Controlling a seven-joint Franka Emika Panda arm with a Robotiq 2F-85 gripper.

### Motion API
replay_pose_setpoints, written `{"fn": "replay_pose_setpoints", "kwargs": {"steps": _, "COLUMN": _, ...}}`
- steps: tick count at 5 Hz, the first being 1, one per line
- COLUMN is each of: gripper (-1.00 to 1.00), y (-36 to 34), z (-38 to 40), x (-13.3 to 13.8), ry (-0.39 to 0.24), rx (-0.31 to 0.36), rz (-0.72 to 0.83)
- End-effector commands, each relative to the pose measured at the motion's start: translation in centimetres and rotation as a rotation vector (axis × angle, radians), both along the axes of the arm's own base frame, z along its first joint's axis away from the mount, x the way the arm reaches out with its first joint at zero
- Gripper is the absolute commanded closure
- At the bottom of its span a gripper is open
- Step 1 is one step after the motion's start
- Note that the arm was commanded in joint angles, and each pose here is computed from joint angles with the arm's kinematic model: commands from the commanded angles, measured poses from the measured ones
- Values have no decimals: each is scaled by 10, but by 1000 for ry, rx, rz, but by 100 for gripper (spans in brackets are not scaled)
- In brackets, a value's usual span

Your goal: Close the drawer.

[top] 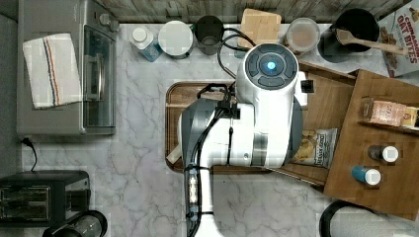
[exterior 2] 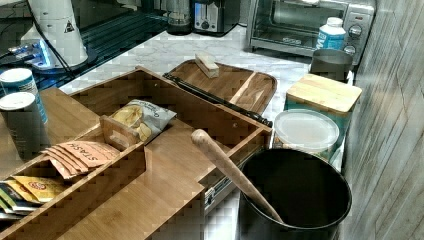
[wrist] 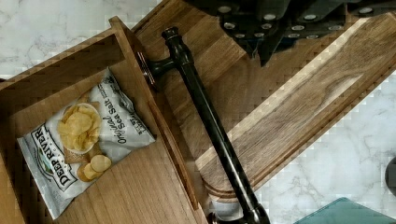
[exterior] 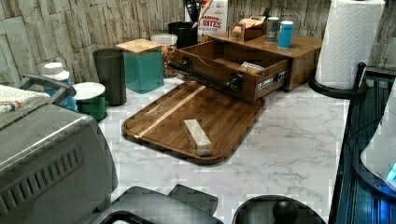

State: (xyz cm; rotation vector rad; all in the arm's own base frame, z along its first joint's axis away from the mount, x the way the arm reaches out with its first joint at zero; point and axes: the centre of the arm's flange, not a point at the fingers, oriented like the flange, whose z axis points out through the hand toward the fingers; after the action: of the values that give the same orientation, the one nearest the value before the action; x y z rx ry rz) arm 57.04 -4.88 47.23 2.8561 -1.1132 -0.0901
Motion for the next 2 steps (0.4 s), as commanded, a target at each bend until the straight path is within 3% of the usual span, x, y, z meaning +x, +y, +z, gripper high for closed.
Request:
{"fn": "replay_pose_setpoints", "kwargs": {"steps": 1, "gripper": 100, "y": -1, "z": -5, "x": -2, "ry": 12, "rx": -3, "rz": 0}}
{"fn": "replay_pose_setpoints", "kwargs": {"steps": 2, "gripper": 100, "y": 6, "z": -36, "x": 13, "ry": 19, "rx": -6, "rz": 73}}
